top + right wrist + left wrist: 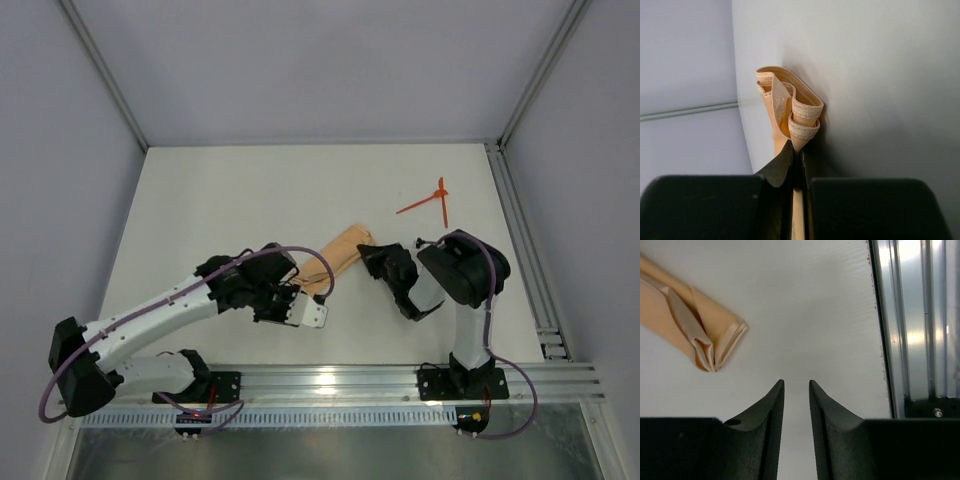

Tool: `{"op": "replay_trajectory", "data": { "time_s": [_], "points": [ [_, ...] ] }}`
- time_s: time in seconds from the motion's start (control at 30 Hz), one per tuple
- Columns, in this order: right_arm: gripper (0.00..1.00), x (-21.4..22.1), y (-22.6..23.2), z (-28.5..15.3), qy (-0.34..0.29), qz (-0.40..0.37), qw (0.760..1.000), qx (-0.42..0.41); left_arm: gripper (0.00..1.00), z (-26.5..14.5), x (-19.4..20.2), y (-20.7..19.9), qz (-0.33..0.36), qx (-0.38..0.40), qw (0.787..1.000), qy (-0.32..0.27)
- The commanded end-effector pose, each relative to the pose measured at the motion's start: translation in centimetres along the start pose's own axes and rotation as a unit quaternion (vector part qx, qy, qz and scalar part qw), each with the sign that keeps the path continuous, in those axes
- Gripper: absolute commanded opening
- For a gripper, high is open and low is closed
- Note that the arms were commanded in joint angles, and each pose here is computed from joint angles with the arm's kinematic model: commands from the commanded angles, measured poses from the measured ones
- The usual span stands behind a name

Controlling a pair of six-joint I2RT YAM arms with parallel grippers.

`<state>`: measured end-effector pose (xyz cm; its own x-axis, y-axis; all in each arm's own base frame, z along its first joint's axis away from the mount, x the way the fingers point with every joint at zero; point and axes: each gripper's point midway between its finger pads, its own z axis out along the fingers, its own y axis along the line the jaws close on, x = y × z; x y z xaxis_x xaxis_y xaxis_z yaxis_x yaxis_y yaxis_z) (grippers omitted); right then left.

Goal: Fold the napkin into a case and place the utensils inside
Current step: Pick up the top corner of the smaller rectangle folded napkin from the center of the board.

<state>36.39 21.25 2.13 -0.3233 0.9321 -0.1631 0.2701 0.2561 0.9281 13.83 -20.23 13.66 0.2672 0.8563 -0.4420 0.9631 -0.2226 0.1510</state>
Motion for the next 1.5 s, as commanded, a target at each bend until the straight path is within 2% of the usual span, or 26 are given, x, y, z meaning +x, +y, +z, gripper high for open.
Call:
{"op": "replay_trajectory", "data": {
  "time_s": [0.0,0.03,0.07,0.17,0.2,0.27,0.3,0.4,0.5,0.6,0.67,0.7,0.77,0.87,0.93,0.97,1.07,1.13,1.17,1.23,1.3,1.33,1.4,1.43,1.47],
  "points": [
    [0.03,-0.9,1.8,-0.1,-0.022,0.014,0.999,-0.031,0.28,4.4,-2.9,4.8,0.061,-0.084,0.993,-0.058],
    [0.03,-0.9,1.9,-0.3,-0.019,0.005,1.000,-0.020,0.25,6.4,-1.9,5.1,0.058,-0.086,0.994,-0.045],
    [0.03,-1.0,2.0,-0.3,-0.021,-0.010,1.000,-0.015,0.25,7.0,-2.9,7.2,0.063,-0.120,0.989,-0.066],
    [0.03,-1.2,3.0,-0.5,-0.016,-0.037,0.999,-0.023,0.28,9.4,-1.7,9.5,0.044,-0.124,0.990,-0.054],
    [0.03,-1.1,3.2,-0.4,-0.014,-0.050,0.998,-0.022,0.31,9.6,-2.3,10.6,0.053,-0.141,0.986,-0.073],
    [0.03,-0.7,3.0,-0.4,-0.002,-0.064,0.998,-0.016,0.36,10.4,-0.4,10.4,0.070,-0.144,0.985,-0.060],
    [0.03,-0.6,2.8,-0.4,0.002,-0.064,0.998,-0.014,0.42,10.6,0.1,10.7,0.086,-0.154,0.983,-0.051],
    [0.03,-0.4,2.2,-0.4,0.005,-0.049,0.999,-0.013,0.51,11.1,1.3,11.2,0.063,-0.156,0.985,-0.042],
    [0.03,0.1,1.4,-0.3,0.017,-0.047,0.999,-0.009,0.52,11.2,1.0,11.6,0.078,-0.161,0.982,-0.056],
    [0.03,0.0,0.6,-0.5,0.015,-0.039,0.999,-0.003,0.52,12.2,1.5,10.1,0.079,-0.124,0.988,-0.056],
    [0.04,-0.2,0.4,-0.8,0.012,-0.038,0.999,-0.002,0.48,12.5,2.0,9.4,0.081,-0.112,0.989,-0.051],
    [0.06,-0.3,0.0,-1.0,0.011,-0.041,0.999,0.004,0.43,12.6,2.3,9.0,0.081,-0.106,0.990,-0.048],
    [0.15,-0.5,-0.3,-1.4,0.009,-0.052,0.998,0.013,0.39,12.9,2.9,8.0,0.085,-0.089,0.992,-0.040],
    [0.22,-0.4,-0.3,-1.7,0.018,-0.077,0.997,0.016,0.31,13.3,3.3,7.0,0.104,-0.081,0.990,-0.045],
    [0.27,-0.3,-0.1,-2.0,0.024,-0.086,0.996,0.017,0.21,13.6,3.9,6.3,0.116,-0.074,0.990,-0.043],
    [0.35,-0.3,-0.1,-2.2,0.025,-0.095,0.995,0.019,0.13,13.6,4.0,6.2,0.129,-0.076,0.988,-0.042],
    [0.43,-0.7,-0.2,-3.2,0.025,-0.120,0.992,0.024,0.00,13.6,4.8,5.8,0.147,-0.085,0.985,-0.032],
    [0.46,-1.0,-1.2,-4.2,0.026,-0.139,0.989,0.041,0.00,13.5,4.7,5.9,0.160,-0.095,0.982,-0.037],
    [0.46,-1.3,0.2,-4.7,0.023,-0.147,0.989,0.025,0.00,13.6,5.0,5.6,0.162,-0.092,0.982,-0.036],
    [0.46,-1.0,-0.3,-5.6,0.046,-0.209,0.976,0.040,0.00,13.5,5.0,5.4,0.171,-0.091,0.980,-0.036],
    [0.47,-1.0,3.3,-6.5,0.059,-0.256,0.965,0.008,0.00,13.6,5.4,5.0,0.181,-0.090,0.979,-0.035],
    [0.46,-1.3,1.9,-7.3,0.080,-0.324,0.942,0.040,0.00,13.5,5.4,5.0,0.192,-0.094,0.976,-0.035],
    [0.46,-2.0,4.5,-8.8,0.090,-0.388,0.917,0.035,0.02,13.5,5.6,4.8,0.199,-0.097,0.975,-0.035],
    [0.47,-2.7,5.3,-9.3,0.091,-0.447,0.889,0.026,0.03,13.5,5.7,4.8,0.206,-0.099,0.973,-0.034],
    [0.48,-3.0,6.4,-9.8,0.090,-0.475,0.875,0.016,0.03,13.4,5.8,4.9,0.209,-0.101,0.972,-0.033]
  ]
}}
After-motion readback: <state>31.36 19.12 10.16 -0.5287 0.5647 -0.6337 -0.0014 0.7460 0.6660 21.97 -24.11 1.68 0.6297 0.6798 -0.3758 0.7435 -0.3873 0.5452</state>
